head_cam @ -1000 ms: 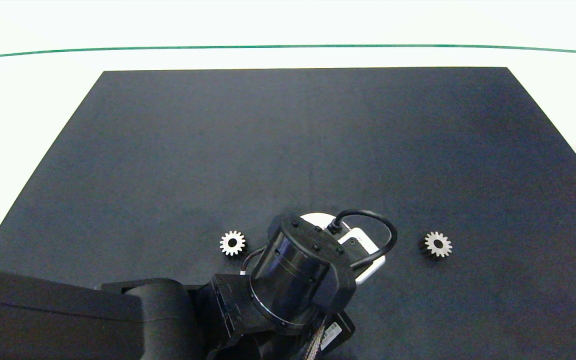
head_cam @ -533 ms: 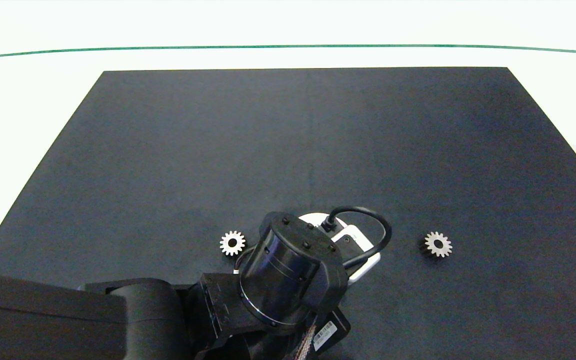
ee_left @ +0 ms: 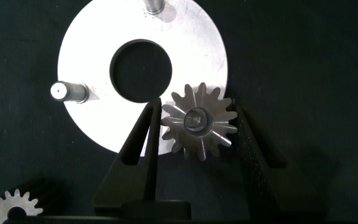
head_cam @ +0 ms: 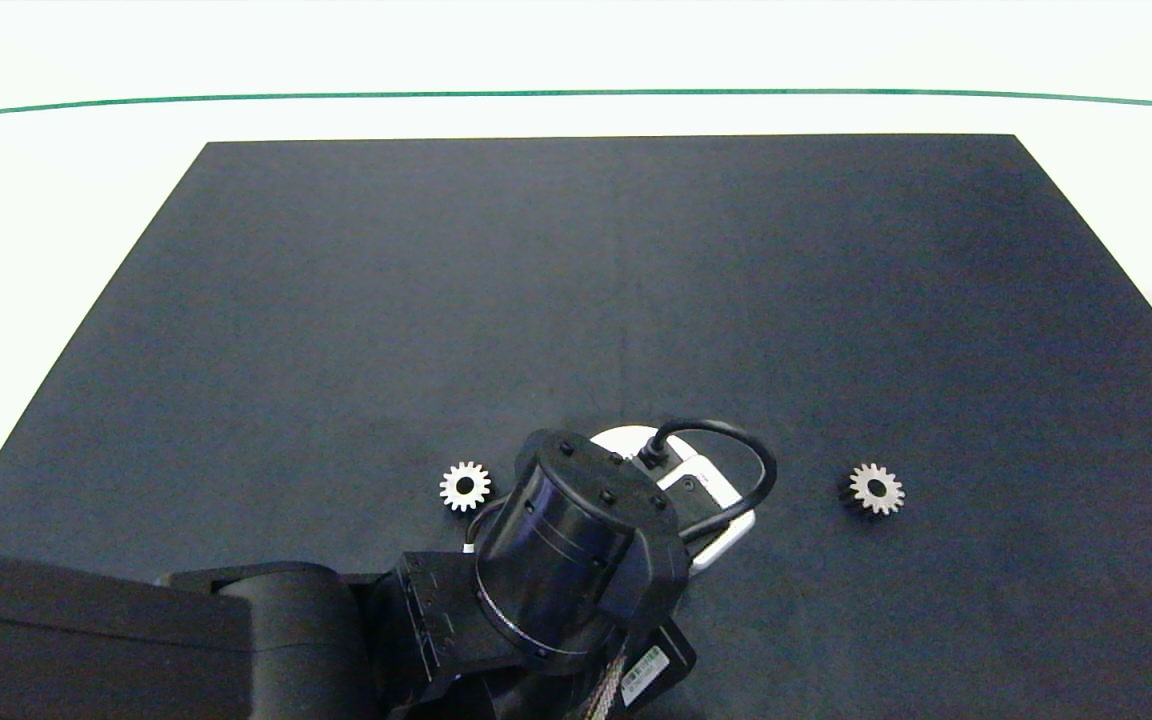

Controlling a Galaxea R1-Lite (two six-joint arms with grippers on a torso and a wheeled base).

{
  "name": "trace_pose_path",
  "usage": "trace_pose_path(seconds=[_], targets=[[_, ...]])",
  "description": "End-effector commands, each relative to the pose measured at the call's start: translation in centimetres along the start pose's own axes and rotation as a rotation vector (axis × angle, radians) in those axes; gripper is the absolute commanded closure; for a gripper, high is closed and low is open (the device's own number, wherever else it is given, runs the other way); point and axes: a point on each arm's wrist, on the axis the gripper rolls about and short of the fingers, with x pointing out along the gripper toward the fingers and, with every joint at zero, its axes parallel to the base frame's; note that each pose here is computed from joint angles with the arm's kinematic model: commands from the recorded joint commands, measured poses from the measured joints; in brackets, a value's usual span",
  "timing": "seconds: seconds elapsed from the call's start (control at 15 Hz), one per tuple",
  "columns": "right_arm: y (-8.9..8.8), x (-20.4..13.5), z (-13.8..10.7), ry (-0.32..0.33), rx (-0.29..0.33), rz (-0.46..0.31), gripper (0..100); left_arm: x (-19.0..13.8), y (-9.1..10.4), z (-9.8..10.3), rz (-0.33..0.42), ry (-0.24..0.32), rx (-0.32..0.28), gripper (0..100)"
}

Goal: Install three planetary gears onto the carrier pins

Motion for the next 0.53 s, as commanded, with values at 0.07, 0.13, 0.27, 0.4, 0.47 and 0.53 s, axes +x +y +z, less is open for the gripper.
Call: trace_pose_path(seconds=[0.07, 0.13, 0.27, 0.4, 0.47, 0.53], targets=[[0.0, -0.04, -0.01, 0.0, -0.001, -0.002, 0, 0.02, 0.05, 0.16, 0.007, -0.016, -0.004, 78], [0.0, -0.07, -0.02, -0.001, -0.001, -0.002, 0, 0.11, 0.01, 0.13, 0.006, -0.014, -0.004, 78], [0.0, -0.1, 0.03, -0.004, 0.0, -0.002, 0, 0.12, -0.11, 0.14, 0.004, -0.014, 0.0, 78], [0.0, -0.07, 0.04, -0.003, -0.001, -0.002, 0, 0.23, -0.1, 0.11, 0.005, -0.013, -0.003, 78], [0.0, -0.07, 0.04, -0.003, -0.001, -0.002, 0, 0.28, -0.14, 0.04, 0.004, -0.011, -0.002, 78], [0.0, -0.07, 0.04, -0.003, -0.001, -0.002, 0, 0.41, -0.21, -0.06, 0.003, -0.007, 0.0, 78]])
